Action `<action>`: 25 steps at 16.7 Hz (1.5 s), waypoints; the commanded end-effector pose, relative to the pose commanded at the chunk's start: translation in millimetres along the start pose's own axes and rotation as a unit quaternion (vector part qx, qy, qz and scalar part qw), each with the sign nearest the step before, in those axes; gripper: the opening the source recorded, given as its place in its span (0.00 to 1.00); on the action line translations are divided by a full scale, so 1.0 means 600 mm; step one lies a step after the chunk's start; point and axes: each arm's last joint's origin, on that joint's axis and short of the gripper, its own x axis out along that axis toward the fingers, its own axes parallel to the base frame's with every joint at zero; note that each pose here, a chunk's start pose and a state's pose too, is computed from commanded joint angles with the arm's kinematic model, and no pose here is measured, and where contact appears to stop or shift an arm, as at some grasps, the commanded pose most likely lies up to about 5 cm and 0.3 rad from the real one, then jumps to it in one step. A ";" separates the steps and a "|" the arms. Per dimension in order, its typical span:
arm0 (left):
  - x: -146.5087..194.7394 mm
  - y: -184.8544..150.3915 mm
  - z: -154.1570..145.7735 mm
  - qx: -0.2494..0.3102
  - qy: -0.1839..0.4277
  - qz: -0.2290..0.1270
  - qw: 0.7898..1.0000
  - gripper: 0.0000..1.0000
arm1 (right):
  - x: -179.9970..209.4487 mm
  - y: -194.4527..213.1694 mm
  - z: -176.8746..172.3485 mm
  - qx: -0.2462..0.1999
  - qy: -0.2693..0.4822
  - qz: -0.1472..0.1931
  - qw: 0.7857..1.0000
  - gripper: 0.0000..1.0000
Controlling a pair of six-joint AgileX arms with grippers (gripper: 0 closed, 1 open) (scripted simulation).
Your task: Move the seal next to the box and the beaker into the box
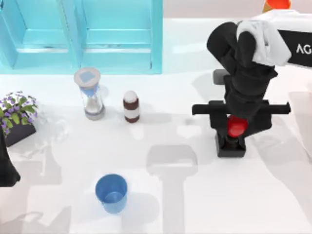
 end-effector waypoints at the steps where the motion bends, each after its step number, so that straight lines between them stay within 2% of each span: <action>1: 0.000 0.000 0.000 0.000 0.000 0.000 1.000 1.00 | 0.000 0.000 0.000 0.000 0.000 0.000 1.000 0.00; 6: 0.000 0.000 0.000 0.000 0.000 0.000 1.000 1.00 | -0.010 -0.010 0.004 0.001 -0.001 0.000 1.000 0.00; 14: 0.000 0.000 0.000 0.000 0.000 0.000 1.000 1.00 | -0.160 -0.161 0.003 0.002 0.001 0.000 1.000 0.00; 19: 0.000 0.000 0.000 0.000 0.000 0.000 1.000 1.00 | -0.164 -0.167 -0.001 0.001 0.003 -0.001 1.000 0.00; 25: 0.000 0.000 0.000 0.000 0.000 0.000 1.000 1.00 | -0.203 -0.197 -0.045 0.001 -0.001 0.000 1.000 0.00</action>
